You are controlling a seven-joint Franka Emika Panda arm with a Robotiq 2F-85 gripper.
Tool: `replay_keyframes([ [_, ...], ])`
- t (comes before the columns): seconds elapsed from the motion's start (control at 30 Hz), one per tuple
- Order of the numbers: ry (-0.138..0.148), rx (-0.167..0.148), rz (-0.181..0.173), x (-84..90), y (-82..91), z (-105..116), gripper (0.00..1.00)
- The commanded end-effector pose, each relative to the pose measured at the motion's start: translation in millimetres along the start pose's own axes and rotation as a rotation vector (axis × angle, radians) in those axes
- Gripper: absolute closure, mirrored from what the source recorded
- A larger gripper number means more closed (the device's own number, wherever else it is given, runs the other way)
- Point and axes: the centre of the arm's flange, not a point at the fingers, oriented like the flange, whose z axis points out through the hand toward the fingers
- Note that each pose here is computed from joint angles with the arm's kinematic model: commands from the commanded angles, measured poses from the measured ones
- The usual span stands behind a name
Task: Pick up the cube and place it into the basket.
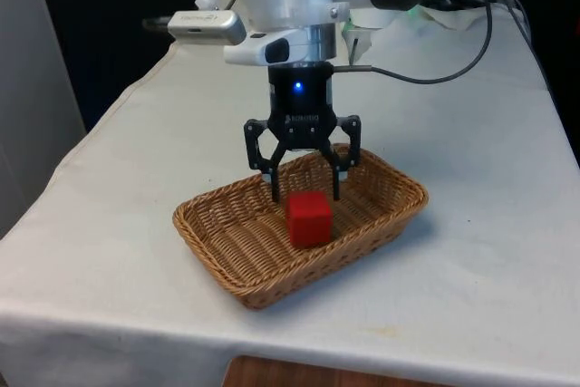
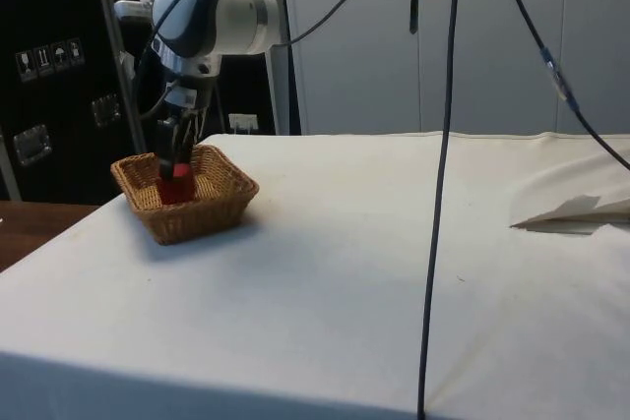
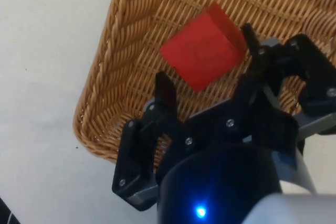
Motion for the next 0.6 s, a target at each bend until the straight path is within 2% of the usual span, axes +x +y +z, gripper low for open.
replay_keyframes([
  [0.0,0.0,0.001,-0.001,0.2,-1.3,0,0.38],
  [0.03,0.001,0.014,0.0,0.3,-1.6,0,0.38],
  [0.07,0.001,0.015,-0.001,0.5,-2.9,0,0.29],
  [0.1,0.002,0.016,0.0,0.7,-2.9,-1,0.14],
  [0.13,0.002,0.016,0.0,0.7,-2.9,-1,0.04],
  [0.17,0.002,0.016,0.0,0.7,-2.9,-1,0.0],
  [0.3,0.001,0.017,0.001,0.6,-2.9,-1,0.0],
  [0.33,-0.002,0.004,0.0,0.1,-2.1,1,0.0],
  [0.37,0.001,0.017,0.002,0.6,-2.9,-1,0.0],
  [0.4,0.002,0.015,0.001,0.1,-2.3,-2,0.0],
  [0.57,0.005,0.006,0.0,-8.6,1.1,-14,0.0],
])
